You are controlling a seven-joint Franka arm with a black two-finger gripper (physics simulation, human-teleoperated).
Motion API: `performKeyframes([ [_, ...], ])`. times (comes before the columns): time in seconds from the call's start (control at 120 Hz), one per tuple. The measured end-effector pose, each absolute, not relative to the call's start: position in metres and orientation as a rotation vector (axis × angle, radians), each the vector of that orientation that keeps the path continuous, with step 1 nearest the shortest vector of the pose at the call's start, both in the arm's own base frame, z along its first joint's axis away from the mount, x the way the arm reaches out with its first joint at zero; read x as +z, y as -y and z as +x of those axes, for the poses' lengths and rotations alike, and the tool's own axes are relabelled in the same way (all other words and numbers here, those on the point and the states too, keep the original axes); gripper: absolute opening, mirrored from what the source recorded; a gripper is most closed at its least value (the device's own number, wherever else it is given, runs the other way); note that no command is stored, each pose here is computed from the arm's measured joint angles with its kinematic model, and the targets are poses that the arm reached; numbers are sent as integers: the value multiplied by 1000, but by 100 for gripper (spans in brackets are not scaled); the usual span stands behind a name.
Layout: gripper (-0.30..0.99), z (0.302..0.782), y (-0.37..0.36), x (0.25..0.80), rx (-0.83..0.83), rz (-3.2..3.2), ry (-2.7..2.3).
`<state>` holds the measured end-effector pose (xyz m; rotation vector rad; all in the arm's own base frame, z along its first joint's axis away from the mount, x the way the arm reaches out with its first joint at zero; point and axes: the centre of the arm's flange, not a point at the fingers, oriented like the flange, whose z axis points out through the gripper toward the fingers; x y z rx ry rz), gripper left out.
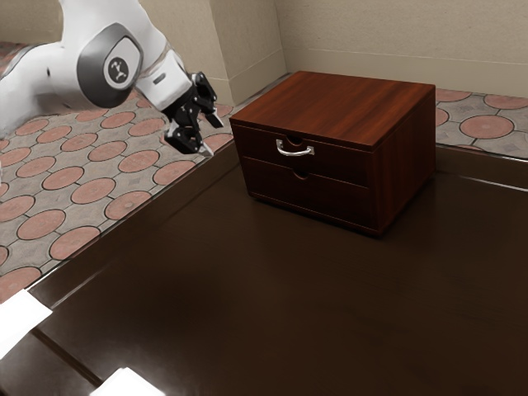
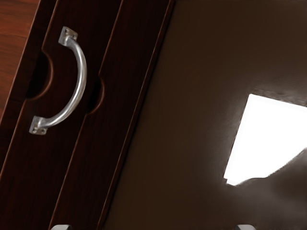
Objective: Pull the drawer handle with one arm to open the drawer
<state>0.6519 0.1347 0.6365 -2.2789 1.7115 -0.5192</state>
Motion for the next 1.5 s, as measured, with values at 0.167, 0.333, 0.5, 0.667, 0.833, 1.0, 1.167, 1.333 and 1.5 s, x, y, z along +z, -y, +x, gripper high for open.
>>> performKeyframes([
  [0.167, 40, 680, -121, 609, -533, -2180, -1751],
  [0.333, 34, 692, -107, 604, -550, -2100, -1774],
  [0.5, 31, 707, -111, 587, -569, -2080, -1759],
  [0.667, 30, 714, -104, 583, -600, -2058, -1760],
  [0.833, 29, 719, -100, 574, -608, -2056, -1768],
  [1.0, 29, 726, -95, 565, -621, -2056, -1780],
  [1.167, 28, 734, -92, 555, -632, -2059, -1791],
  [1.333, 23, 735, -92, 554, -631, -2057, -1791],
  [1.5, 15, 733, -93, 555, -592, -2035, -1801],
])
